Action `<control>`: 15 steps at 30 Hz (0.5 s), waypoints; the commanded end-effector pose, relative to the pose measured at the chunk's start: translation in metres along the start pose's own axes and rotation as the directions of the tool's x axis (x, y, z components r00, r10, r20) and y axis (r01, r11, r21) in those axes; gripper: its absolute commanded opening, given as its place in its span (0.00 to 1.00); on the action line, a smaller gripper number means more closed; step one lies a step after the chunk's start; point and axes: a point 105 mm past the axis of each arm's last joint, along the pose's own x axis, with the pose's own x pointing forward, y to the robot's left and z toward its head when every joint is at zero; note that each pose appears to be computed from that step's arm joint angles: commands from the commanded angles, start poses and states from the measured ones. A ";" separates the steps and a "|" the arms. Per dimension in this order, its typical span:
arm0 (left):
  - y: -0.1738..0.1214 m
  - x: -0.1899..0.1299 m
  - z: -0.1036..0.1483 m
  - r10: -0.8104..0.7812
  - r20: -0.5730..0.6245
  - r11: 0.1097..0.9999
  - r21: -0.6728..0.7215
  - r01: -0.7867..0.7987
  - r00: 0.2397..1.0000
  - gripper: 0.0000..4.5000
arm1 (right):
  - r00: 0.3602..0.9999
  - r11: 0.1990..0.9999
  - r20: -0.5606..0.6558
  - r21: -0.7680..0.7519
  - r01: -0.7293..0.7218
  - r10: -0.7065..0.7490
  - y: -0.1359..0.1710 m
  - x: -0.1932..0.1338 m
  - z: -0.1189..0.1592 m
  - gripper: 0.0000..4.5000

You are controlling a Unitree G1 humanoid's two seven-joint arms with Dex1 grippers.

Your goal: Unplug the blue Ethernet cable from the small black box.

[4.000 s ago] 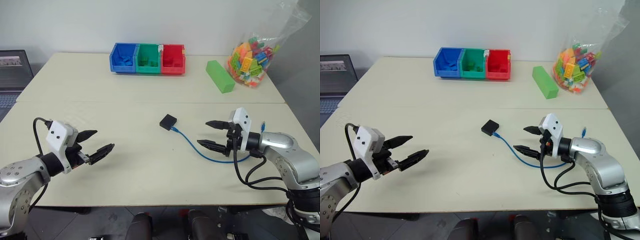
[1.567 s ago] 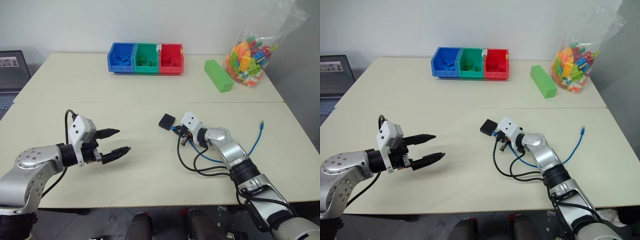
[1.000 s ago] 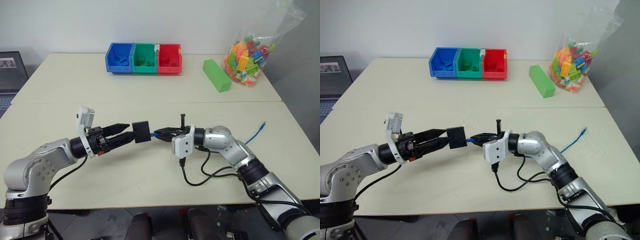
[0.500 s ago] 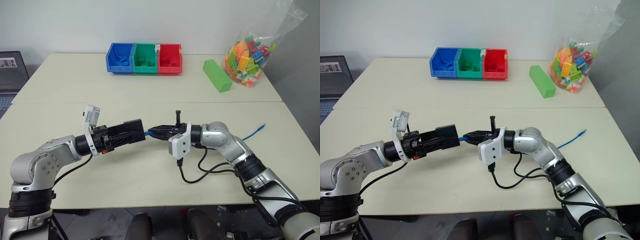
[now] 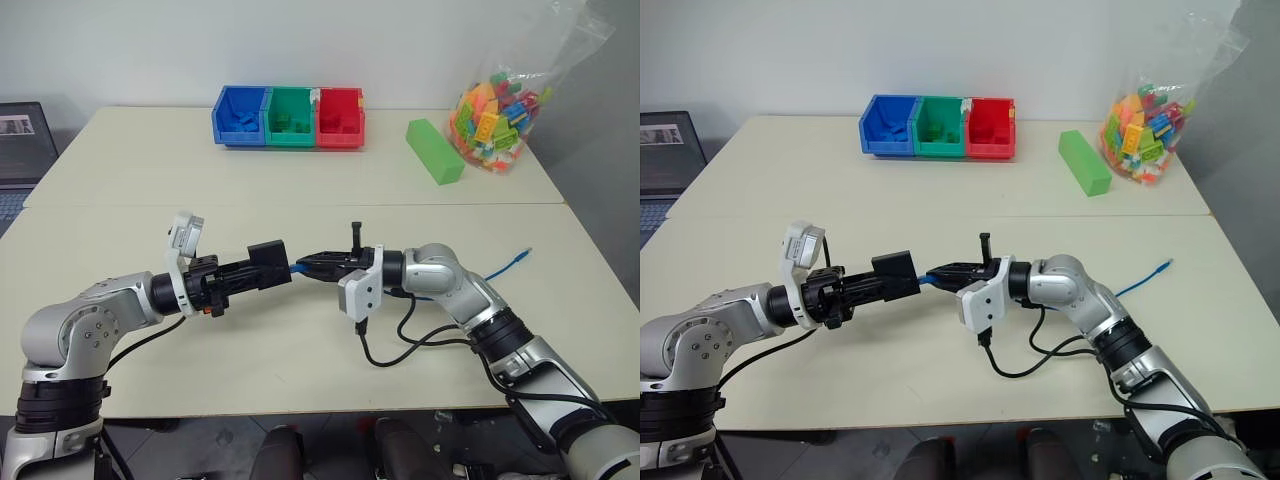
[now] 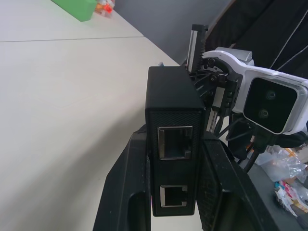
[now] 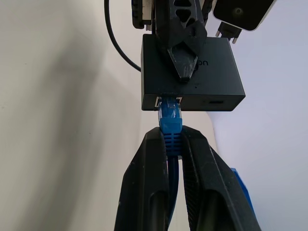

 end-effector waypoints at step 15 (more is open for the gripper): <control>-0.012 0.001 0.001 -0.077 -0.107 0.989 0.120 0.090 0.991 0.17 | 0.995 0.809 0.092 0.587 -0.024 -0.037 -0.023 -0.032 0.020 0.47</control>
